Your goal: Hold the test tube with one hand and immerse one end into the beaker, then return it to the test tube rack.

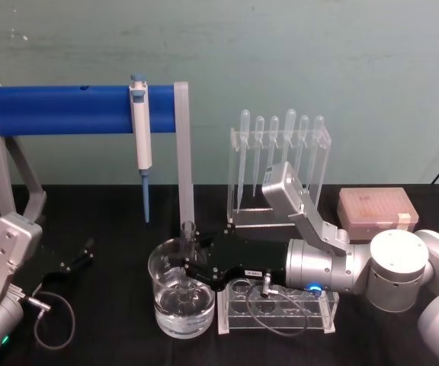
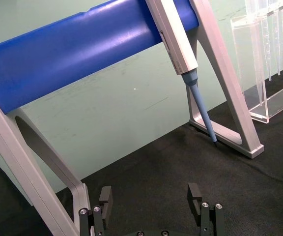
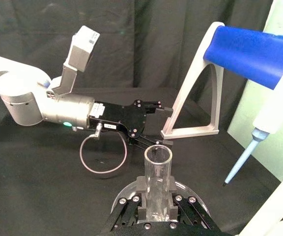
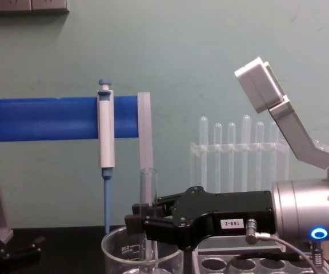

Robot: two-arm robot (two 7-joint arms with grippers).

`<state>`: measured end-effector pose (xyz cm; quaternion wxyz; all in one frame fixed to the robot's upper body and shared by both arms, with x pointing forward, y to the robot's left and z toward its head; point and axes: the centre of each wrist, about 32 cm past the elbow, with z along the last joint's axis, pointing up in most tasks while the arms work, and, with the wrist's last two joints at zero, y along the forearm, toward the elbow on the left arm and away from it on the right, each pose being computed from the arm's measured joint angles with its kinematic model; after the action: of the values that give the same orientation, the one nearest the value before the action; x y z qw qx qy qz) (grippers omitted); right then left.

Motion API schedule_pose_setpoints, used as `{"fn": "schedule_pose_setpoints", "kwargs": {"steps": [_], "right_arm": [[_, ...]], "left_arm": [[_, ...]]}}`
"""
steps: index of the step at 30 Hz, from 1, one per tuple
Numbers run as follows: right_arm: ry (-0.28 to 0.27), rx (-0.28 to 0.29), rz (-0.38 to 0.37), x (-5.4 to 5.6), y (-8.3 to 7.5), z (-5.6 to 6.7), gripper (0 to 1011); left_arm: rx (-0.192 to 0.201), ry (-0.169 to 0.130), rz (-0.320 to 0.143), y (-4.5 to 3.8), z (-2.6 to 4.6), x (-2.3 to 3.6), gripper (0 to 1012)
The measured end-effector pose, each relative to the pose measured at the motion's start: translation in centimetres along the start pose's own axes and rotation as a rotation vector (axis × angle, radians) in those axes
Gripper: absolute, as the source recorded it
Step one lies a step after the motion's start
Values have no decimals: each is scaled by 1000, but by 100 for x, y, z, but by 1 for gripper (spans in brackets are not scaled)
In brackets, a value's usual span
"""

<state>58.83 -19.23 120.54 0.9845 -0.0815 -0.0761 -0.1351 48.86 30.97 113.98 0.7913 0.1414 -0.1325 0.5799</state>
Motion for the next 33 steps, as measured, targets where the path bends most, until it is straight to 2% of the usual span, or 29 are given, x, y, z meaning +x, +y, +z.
{"fn": "schedule_pose_setpoints", "kwargs": {"steps": [6,14,24,33], "right_arm": [[-10,15,1,-12,-45,60,225],[-35,16,10,18,-102,313,225],[-77,29,15,44,-154,693,225],[-105,40,-9,29,-284,927,225]], "left_arm": [[0,0,0,0,0,0,1000],[0,0,0,0,0,0,1000],[0,0,0,0,0,0,1000],[0,0,0,0,0,0,1000]]}}
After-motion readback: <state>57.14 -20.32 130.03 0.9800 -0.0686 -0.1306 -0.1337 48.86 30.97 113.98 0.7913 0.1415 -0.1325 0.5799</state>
